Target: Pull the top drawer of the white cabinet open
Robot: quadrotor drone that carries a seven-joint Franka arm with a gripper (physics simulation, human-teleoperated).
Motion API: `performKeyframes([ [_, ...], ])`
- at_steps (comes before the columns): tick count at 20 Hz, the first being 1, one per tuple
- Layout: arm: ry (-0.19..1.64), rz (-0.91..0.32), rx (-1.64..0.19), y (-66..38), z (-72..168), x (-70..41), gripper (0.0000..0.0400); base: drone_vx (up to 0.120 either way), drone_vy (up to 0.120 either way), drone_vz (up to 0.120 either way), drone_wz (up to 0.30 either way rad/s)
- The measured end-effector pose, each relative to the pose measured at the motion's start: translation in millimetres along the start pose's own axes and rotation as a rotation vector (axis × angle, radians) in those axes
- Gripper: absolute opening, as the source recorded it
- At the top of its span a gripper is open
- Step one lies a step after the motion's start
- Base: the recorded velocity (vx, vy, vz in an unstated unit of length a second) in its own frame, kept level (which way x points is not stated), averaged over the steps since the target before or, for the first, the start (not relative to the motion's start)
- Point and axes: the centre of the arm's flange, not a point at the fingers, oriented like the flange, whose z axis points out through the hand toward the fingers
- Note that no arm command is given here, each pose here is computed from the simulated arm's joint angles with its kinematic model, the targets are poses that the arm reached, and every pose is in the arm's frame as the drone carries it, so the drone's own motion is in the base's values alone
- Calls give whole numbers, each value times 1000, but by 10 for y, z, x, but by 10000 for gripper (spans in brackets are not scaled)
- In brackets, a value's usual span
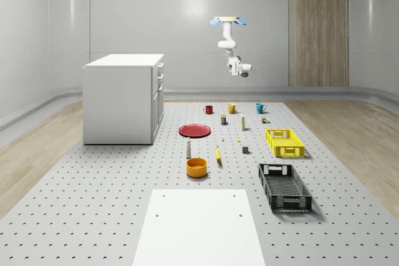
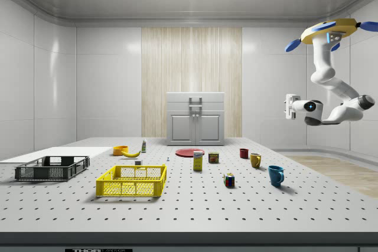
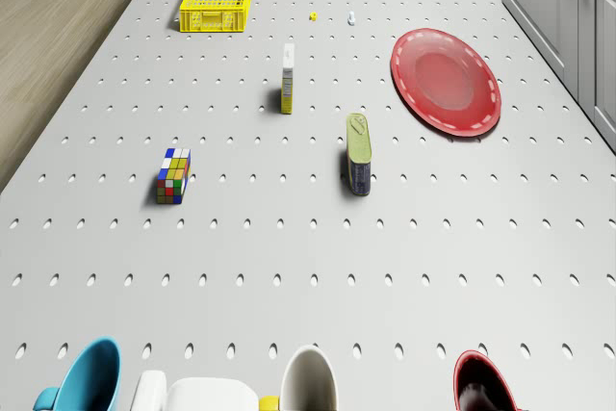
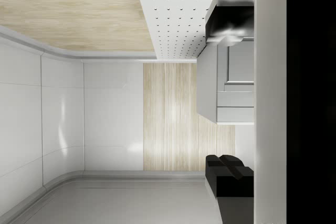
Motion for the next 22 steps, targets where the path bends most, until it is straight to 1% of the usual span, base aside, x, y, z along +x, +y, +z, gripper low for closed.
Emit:
performKeyframes([
  [15,-9,0,9,9,0,10,305,120,-120,120,0],
  [16,-9,0,9,9,0,10,305,120,-40,120,0],
  [22,-9,1,9,9,-1,10,305,120,0,0,0],
])
